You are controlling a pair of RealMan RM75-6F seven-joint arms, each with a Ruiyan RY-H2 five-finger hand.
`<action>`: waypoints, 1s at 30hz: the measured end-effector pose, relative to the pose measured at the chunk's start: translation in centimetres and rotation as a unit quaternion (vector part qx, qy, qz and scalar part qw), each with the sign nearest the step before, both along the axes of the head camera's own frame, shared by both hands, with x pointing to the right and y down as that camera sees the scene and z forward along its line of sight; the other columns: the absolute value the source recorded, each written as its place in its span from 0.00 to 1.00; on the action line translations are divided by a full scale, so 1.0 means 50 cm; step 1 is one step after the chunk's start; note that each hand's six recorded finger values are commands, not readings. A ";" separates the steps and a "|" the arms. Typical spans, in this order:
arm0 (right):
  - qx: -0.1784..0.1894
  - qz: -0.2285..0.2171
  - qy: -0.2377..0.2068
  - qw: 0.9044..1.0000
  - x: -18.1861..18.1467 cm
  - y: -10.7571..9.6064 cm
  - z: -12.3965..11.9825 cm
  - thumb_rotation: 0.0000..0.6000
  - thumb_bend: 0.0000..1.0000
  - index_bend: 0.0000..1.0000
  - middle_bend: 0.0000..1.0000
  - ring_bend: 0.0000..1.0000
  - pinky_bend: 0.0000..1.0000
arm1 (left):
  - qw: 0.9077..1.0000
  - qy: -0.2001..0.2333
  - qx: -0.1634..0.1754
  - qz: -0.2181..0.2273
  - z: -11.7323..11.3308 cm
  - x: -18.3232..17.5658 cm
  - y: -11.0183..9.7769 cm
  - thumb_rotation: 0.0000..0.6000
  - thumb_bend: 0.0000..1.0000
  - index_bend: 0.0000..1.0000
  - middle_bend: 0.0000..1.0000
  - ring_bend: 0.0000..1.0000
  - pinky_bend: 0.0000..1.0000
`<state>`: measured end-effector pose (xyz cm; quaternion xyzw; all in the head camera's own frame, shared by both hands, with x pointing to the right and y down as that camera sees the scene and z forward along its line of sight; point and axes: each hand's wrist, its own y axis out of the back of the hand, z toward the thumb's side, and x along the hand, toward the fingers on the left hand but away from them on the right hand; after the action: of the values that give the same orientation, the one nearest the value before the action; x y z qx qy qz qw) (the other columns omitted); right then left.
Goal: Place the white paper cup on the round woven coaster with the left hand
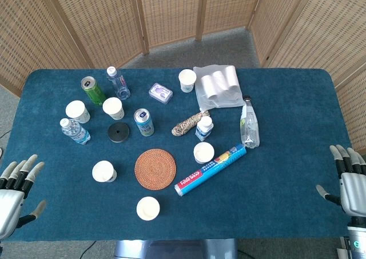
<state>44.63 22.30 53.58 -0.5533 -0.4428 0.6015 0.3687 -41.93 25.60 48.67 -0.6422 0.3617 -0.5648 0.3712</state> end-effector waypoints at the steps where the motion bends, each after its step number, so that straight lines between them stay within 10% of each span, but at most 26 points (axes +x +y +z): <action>1: -0.002 0.000 -0.001 1.000 -0.001 0.001 0.001 1.00 0.20 0.00 0.00 0.00 0.13 | 1.000 0.000 -0.001 0.000 0.001 0.000 0.000 1.00 0.35 0.00 0.00 0.00 0.00; 14: -0.009 0.008 -0.013 1.000 -0.005 0.000 0.008 1.00 0.21 0.00 0.00 0.00 0.15 | 0.999 0.007 -0.027 0.016 0.034 0.007 -0.002 1.00 0.35 0.00 0.00 0.00 0.00; 30: -0.005 0.001 -0.023 1.000 -0.009 0.003 -0.002 1.00 0.22 0.00 0.00 0.00 0.15 | 0.989 0.040 -0.113 0.090 0.186 0.092 -0.076 1.00 0.29 0.00 0.00 0.00 0.00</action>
<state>44.17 22.43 53.46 -0.5685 -0.4485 0.5911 0.3554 -37.31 21.79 57.96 -0.7320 0.2504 -0.5405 0.3306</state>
